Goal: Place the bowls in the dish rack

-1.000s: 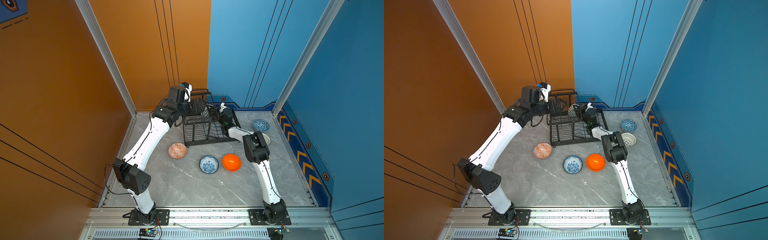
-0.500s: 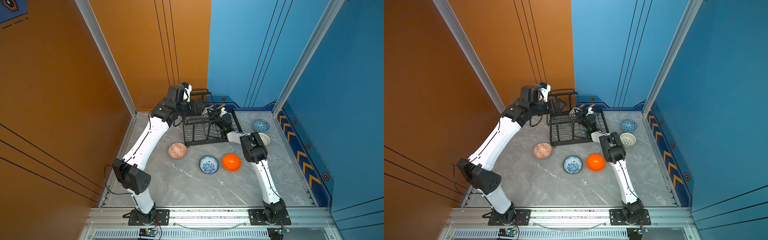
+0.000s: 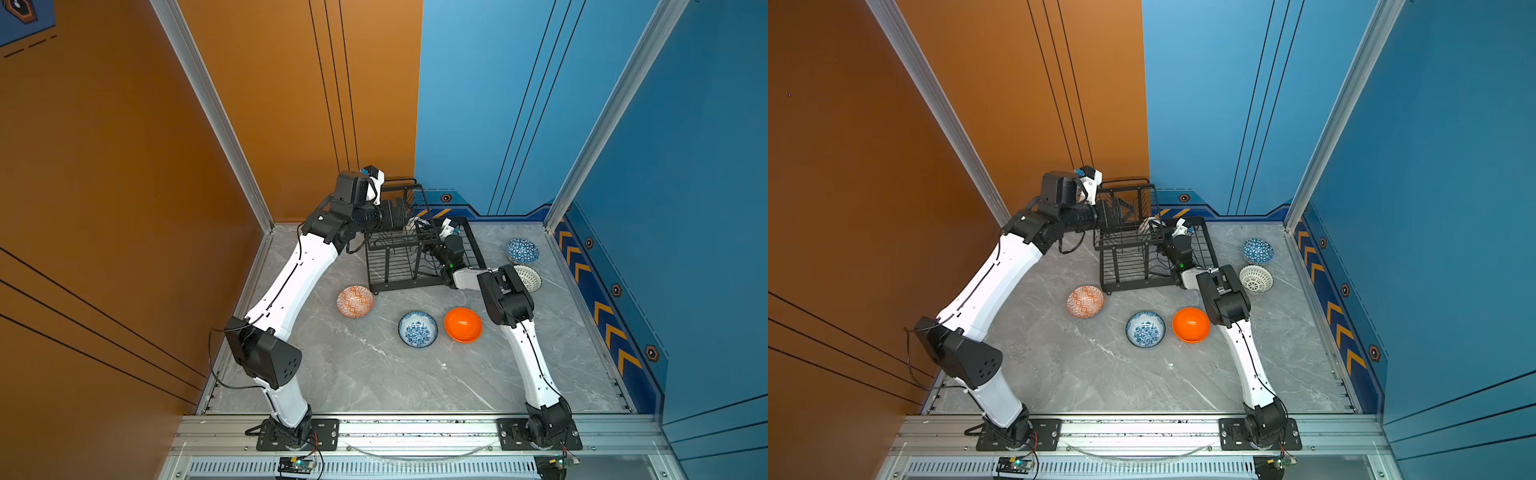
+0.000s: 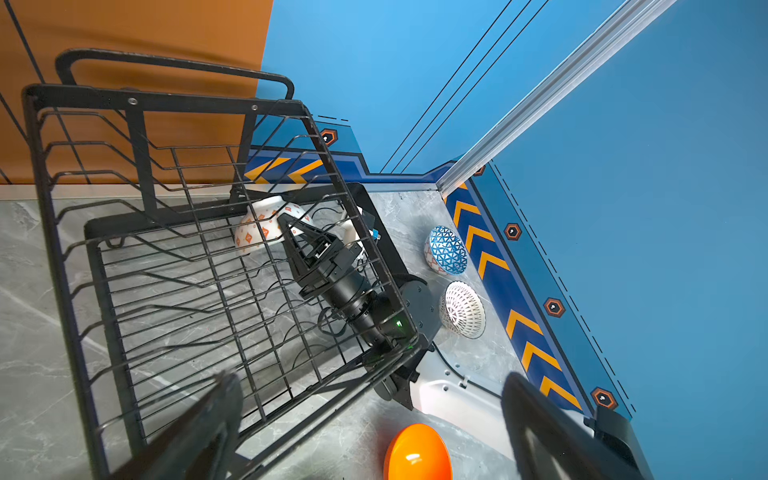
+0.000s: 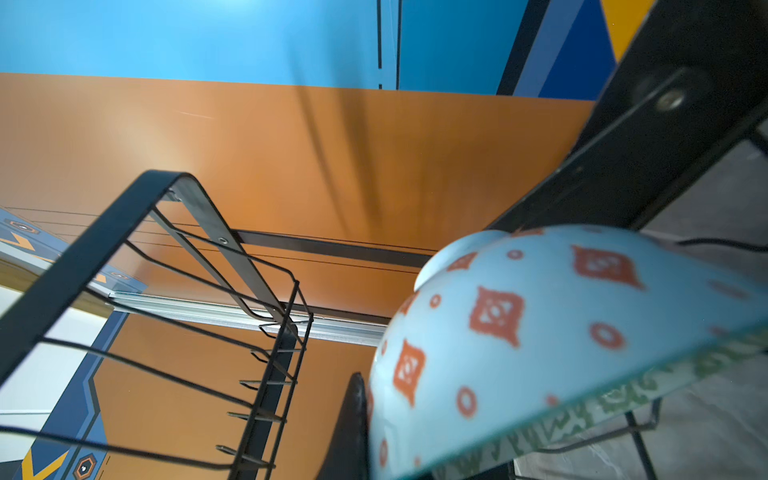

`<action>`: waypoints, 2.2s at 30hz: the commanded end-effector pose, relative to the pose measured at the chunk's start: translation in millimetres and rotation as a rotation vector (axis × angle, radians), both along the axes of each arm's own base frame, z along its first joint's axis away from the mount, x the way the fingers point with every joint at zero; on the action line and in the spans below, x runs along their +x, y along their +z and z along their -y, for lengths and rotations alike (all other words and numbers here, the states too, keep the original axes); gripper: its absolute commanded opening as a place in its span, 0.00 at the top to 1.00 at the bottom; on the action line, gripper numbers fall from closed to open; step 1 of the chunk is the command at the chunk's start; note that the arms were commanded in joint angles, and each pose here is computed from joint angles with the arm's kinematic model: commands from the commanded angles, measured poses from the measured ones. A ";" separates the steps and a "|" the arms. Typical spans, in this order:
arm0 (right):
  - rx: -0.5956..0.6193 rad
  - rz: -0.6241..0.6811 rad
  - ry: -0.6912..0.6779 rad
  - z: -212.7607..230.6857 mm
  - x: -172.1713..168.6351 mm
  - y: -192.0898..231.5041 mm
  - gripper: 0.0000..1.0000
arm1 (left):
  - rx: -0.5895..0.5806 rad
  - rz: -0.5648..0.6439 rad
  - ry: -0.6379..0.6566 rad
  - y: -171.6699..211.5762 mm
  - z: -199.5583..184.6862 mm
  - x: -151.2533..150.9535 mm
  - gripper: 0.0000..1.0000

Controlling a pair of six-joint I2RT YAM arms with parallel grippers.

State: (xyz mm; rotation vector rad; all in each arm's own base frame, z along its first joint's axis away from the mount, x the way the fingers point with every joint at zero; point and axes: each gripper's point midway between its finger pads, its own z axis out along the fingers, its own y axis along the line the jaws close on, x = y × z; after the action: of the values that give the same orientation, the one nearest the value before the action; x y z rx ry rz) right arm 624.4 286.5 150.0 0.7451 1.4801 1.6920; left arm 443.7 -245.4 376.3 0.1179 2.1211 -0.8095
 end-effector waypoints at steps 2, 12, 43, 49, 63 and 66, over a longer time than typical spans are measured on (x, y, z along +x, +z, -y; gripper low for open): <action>-0.021 -0.042 -0.002 -5.7 -7.5 -14.7 1.00 | 0.005 -0.003 -0.019 0.3 -2.5 -3.7 0.02; 0.012 -0.020 0.021 -12.5 -7.1 -9.5 1.00 | 0.009 -0.004 -0.016 -0.7 -4.8 -6.6 0.02; 0.010 0.045 0.035 -9.6 4.2 -11.1 1.00 | 0.018 -0.014 -0.031 -6.2 -5.7 -0.5 0.02; 0.035 0.050 0.035 -7.5 3.2 -15.2 1.00 | 0.017 -0.025 -0.046 -8.5 -3.3 -1.4 0.02; 0.061 0.132 0.092 -1.6 -4.4 -0.2 1.00 | 0.035 -0.081 -0.094 -20.8 12.9 -0.1 0.02; 0.055 0.114 0.080 1.0 -1.3 -2.6 1.00 | 0.036 -0.093 -0.105 -25.2 18.9 2.1 0.02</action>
State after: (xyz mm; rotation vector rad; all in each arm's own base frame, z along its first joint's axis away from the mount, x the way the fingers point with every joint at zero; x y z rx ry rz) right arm 619.2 298.7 166.5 0.6232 1.4125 1.8160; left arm 450.3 -254.4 354.6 0.1696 2.2084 -0.8262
